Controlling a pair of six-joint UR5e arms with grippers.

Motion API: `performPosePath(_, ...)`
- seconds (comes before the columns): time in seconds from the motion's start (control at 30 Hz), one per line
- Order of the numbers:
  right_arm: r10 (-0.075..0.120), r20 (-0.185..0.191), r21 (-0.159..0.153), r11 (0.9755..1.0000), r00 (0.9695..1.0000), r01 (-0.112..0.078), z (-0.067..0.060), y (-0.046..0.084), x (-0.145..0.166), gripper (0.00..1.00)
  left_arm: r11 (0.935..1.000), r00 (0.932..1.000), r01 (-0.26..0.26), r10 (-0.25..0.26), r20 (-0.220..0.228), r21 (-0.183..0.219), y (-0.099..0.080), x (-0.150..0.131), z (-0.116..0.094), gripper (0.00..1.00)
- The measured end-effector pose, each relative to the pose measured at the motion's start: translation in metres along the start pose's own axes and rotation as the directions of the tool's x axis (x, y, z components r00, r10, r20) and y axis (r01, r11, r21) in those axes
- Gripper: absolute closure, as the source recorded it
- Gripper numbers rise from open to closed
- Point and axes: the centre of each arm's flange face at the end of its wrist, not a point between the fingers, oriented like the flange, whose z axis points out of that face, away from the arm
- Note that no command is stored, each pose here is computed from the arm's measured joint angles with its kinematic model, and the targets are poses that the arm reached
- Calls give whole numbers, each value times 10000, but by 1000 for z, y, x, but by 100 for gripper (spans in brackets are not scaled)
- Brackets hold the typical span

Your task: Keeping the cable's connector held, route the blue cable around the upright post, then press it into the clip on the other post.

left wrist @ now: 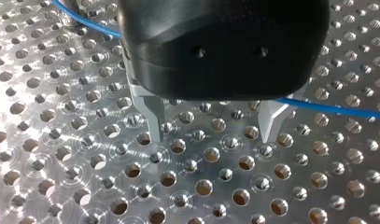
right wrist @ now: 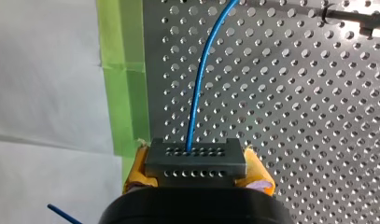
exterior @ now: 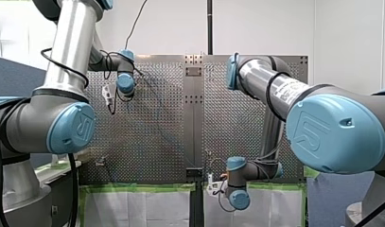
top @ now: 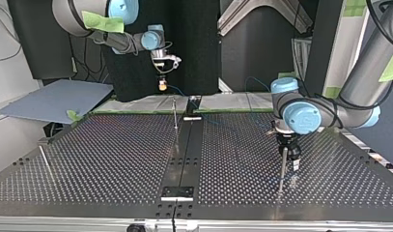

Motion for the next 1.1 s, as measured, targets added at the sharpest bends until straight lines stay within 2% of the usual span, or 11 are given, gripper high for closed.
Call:
performPosePath(0.2, 7, -69, -9, 10000, 10000, -7, -22, 2, -4, 100, 10000, 10000, 2, -2, 14, -41, 1, 0, 1, 0)
performPosePath(0.33, 52, -342, -15, 10000, 9994, -52, -29, 4, 7, 100, 10000, 10000, 50, -50, 10, -36, 1, 0, 0, 0)
performPosePath(0.53, 222, -827, 96, 9997, 9963, -215, -38, 4, 30, 100, 9987, 9988, 493, -492, -54, 130, -6, 2, -3, 0)
performPosePath(0.63, 315, -954, 143, 9994, 9949, -302, -46, 5, 34, 100, 9967, 9969, 781, -780, -92, 203, -8, 4, -5, 0)
performPosePath(0.9, 296, -626, 134, 9995, 9976, -288, -79, 8, 25, 100, 9847, 9877, 1565, -1557, -163, 764, -9, 17, -8, 0)
performPosePath(1.1, 227, -180, 108, 9997, 9996, -225, -103, 12, 17, 100, 9690, 9767, 2144, -2122, -304, 1227, -7, 32, -12, 0)
